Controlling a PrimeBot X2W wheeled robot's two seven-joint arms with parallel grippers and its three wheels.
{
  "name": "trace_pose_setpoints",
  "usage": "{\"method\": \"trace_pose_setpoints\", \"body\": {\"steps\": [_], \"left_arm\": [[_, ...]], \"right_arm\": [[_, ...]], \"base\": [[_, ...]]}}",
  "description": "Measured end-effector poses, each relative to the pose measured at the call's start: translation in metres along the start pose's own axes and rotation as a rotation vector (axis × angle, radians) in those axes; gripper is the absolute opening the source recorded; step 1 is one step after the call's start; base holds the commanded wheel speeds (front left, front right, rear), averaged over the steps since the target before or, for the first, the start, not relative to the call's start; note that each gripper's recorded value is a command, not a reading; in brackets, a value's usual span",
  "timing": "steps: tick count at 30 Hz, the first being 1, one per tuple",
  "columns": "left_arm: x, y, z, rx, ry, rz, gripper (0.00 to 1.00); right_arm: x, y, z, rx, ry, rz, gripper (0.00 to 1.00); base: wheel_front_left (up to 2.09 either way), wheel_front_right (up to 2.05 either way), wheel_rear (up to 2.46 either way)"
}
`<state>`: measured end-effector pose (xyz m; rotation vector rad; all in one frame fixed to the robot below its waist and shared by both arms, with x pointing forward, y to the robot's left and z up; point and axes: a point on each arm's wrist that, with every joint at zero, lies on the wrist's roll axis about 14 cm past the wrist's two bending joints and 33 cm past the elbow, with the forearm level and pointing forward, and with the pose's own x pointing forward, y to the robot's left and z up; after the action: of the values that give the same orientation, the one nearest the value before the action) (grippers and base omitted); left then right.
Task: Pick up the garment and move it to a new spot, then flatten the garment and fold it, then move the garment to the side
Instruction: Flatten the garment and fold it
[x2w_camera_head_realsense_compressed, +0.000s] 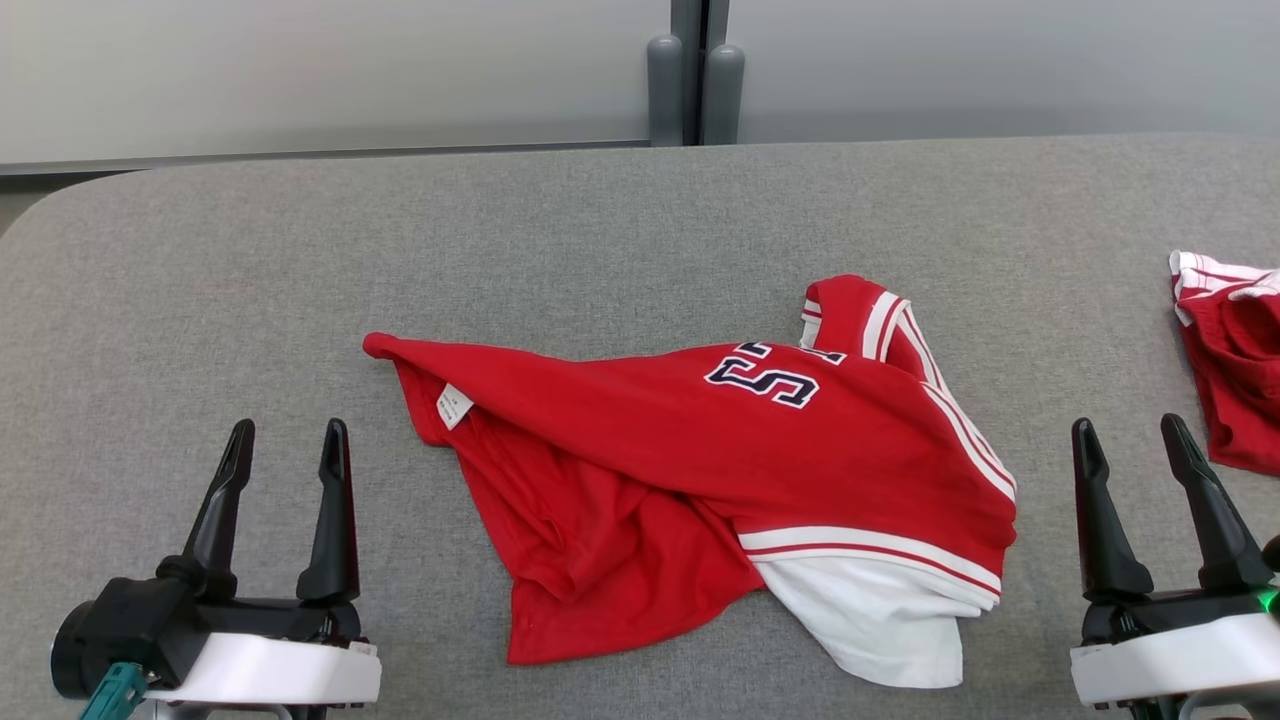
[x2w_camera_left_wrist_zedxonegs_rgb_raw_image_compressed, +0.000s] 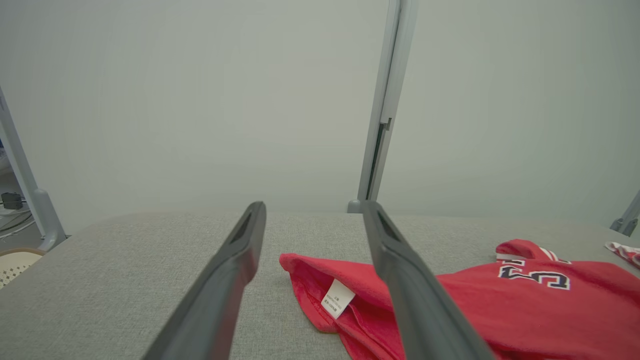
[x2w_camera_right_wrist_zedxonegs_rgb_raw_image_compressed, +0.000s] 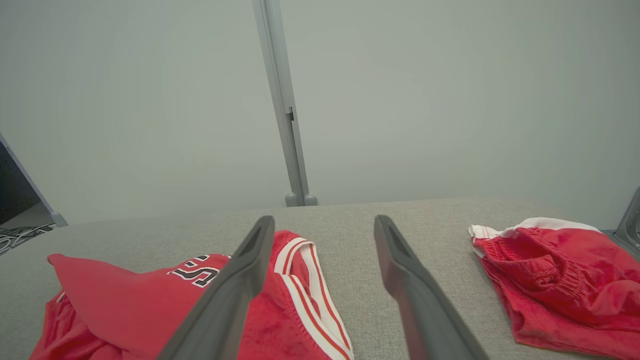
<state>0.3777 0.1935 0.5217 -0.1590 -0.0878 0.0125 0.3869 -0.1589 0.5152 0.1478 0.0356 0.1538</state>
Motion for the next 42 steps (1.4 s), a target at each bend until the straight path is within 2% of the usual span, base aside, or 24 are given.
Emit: {"method": "trace_pose_setpoints", "body": {"steps": [7,13,18,25,26,27,28,30,35,42], "left_arm": [[0.005,-0.002,-0.005,0.000,0.022,-0.014,1.00],[0.041,-0.019,-0.020,-0.048,0.068,-0.093,1.00],[0.072,-0.023,-0.069,-0.091,0.237,-0.120,1.00],[0.084,-0.011,-0.141,-0.189,0.465,-0.038,1.00],[0.086,-0.011,-0.146,-0.199,0.480,-0.033,0.72],[0.088,-0.011,-0.148,-0.219,0.488,-0.030,0.31],[0.091,-0.012,-0.150,-0.226,0.489,-0.033,0.00],[0.093,-0.013,-0.153,-0.236,0.496,-0.034,0.00],[0.110,-0.009,-0.134,-0.203,0.401,-0.056,0.00],[0.145,-0.022,-0.067,-0.154,0.171,-0.145,0.00]], "right_arm": [[0.006,0.001,-0.001,0.002,0.000,0.004,1.00],[0.018,0.004,-0.002,0.005,-0.002,0.016,1.00],[0.029,0.004,-0.009,0.012,0.007,0.015,1.00],[0.026,-0.017,-0.022,0.021,0.036,-0.051,1.00],[0.025,-0.019,-0.024,0.022,0.040,-0.057,1.00],[0.025,-0.020,-0.023,0.022,0.037,-0.061,1.00],[0.026,-0.021,-0.022,0.021,0.031,-0.065,1.00],[0.025,-0.023,-0.023,0.022,0.030,-0.070,1.00],[0.025,-0.025,-0.022,0.028,0.021,-0.079,1.00],[0.025,-0.025,-0.020,0.032,0.011,-0.080,1.00]], "base": [[0.00,0.00,0.00],[0.00,0.00,0.00],[0.00,0.00,0.00],[0.00,0.00,0.00],[0.00,0.00,0.00],[0.00,0.00,0.00],[0.00,0.00,0.00],[0.00,0.00,0.00],[0.00,0.00,0.00],[0.00,0.00,0.00]]}}
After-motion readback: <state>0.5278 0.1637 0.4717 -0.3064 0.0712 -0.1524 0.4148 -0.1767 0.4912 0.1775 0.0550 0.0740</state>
